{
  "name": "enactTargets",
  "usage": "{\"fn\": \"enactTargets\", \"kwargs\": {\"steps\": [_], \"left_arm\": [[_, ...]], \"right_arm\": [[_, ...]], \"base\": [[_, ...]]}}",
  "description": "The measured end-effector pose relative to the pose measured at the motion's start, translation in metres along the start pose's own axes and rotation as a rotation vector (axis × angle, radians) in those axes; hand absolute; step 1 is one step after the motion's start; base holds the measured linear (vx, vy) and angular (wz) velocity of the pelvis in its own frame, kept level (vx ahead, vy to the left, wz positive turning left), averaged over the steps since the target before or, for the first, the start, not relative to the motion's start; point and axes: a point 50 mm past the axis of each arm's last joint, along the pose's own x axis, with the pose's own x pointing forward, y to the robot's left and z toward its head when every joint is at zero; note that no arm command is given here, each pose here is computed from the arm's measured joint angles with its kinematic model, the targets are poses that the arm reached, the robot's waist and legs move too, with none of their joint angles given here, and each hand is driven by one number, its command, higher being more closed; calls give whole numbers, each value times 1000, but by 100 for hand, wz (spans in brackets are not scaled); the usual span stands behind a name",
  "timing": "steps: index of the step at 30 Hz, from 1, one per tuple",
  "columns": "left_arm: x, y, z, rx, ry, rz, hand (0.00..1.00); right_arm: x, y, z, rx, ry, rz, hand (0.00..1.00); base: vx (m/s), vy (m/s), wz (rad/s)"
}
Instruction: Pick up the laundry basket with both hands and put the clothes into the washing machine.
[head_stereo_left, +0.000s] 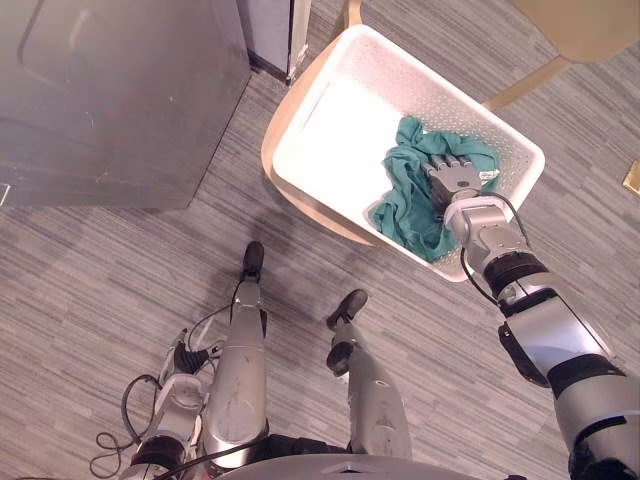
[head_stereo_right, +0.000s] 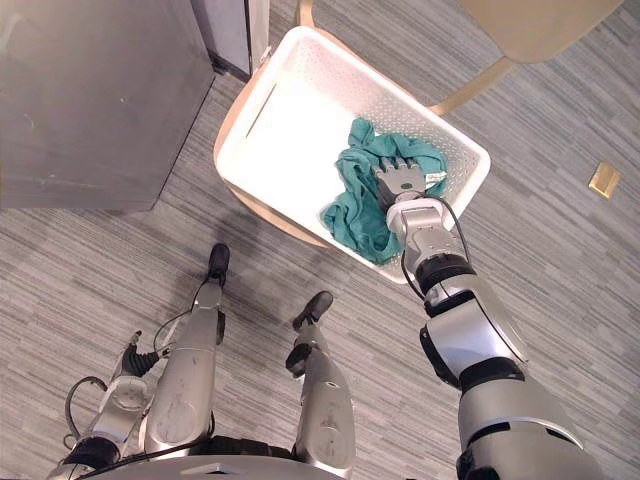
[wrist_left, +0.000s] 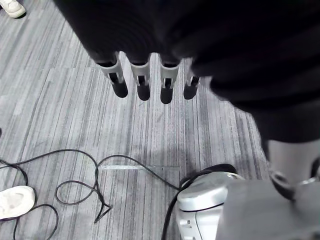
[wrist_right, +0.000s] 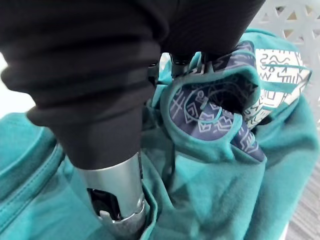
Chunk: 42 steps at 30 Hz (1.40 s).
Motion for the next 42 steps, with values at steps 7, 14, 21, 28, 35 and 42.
{"fn": "enactTargets", "kwargs": {"steps": [7, 14, 21, 28, 35, 42], "left_arm": [[1, -2, 6, 8, -19, -4, 0], [2, -4, 11, 13, -27, -3, 0], [3, -5, 14, 14, -33, -6, 0], [3, -8, 15, 10, -17, -7, 0], [4, -8, 15, 12, -12, -8, 0], [4, -12, 18, 7, -5, -3, 0]], "right_arm": [[2, -4, -2, -97, 13, -4, 100], [8, -26, -1, -90, 42, -90, 100], [10, -32, 14, -63, 9, -125, 100], [10, -38, 7, 79, 68, -181, 100], [10, -40, 6, 144, 100, -211, 100], [6, -46, -3, 751, 240, -329, 100]], "base": [[-11, 4, -1], [0, 0, 0], [0, 0, 0], [-3, 3, 1], [0, 0, 0], [0, 0, 0]]}}
